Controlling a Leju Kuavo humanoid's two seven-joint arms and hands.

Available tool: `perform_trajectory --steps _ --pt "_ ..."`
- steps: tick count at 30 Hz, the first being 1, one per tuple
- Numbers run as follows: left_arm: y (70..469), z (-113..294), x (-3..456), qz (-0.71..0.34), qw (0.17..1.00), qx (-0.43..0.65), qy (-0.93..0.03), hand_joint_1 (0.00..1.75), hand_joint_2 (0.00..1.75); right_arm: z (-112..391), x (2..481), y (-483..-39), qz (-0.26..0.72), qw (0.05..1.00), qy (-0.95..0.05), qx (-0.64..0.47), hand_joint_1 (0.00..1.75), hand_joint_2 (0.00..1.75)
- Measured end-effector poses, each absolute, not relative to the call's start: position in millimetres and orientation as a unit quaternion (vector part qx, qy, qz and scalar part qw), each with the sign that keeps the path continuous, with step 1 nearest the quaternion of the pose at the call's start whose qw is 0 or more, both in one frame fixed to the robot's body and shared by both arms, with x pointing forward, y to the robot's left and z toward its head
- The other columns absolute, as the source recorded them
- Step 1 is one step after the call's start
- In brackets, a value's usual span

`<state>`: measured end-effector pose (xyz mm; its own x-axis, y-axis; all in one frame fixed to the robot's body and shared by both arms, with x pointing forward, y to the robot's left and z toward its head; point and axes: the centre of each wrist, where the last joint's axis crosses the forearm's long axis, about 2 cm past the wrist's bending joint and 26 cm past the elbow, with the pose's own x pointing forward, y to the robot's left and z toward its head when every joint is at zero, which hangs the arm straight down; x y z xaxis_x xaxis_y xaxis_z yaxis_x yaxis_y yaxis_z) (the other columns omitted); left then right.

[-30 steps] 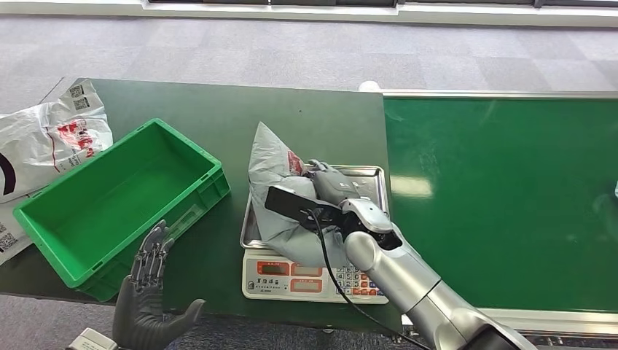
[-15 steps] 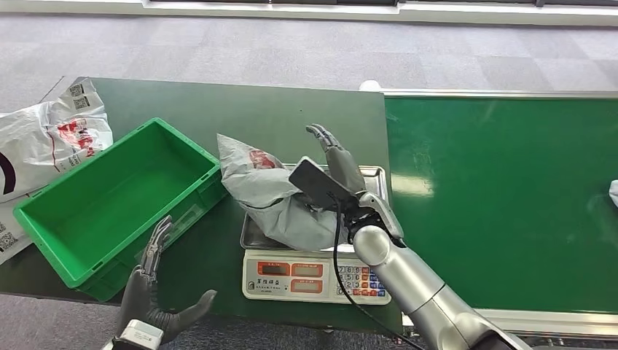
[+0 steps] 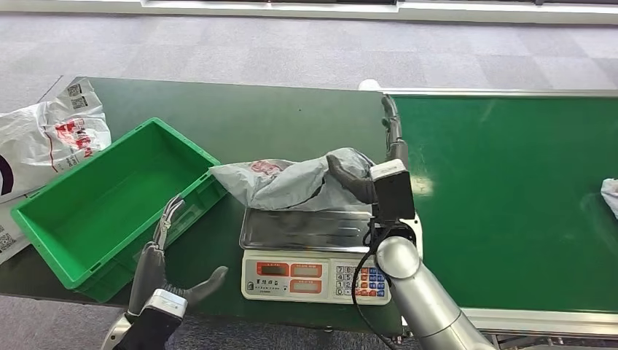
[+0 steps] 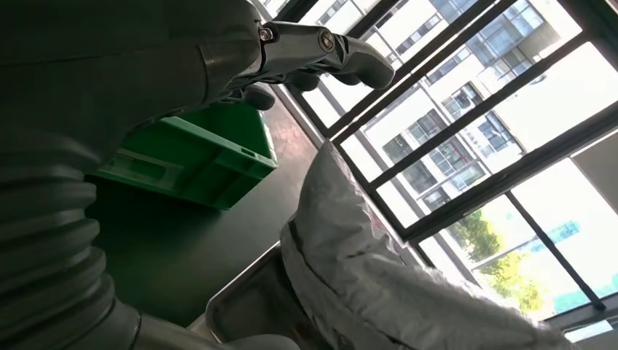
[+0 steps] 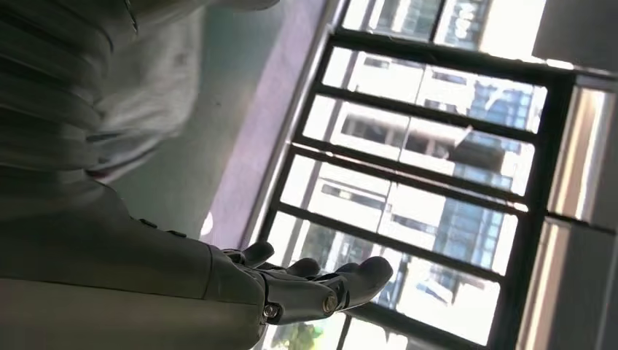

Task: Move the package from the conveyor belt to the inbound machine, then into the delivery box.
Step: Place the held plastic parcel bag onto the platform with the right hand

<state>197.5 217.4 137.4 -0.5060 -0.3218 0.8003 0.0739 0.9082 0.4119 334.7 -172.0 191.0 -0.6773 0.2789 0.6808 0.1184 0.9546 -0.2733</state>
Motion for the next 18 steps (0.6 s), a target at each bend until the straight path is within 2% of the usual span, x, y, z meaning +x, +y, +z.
perform_trajectory --steps 7,18 --pt "206 133 216 -0.207 0.506 0.049 -0.836 0.0 1.75 190 313 -177 0.029 0.36 -0.924 -0.125 0.0 1.75" --pt "190 118 217 -0.262 0.521 0.051 -0.811 0.0 1.75 160 285 -186 0.028 0.414 -0.907 -0.075 0.0 1.75"
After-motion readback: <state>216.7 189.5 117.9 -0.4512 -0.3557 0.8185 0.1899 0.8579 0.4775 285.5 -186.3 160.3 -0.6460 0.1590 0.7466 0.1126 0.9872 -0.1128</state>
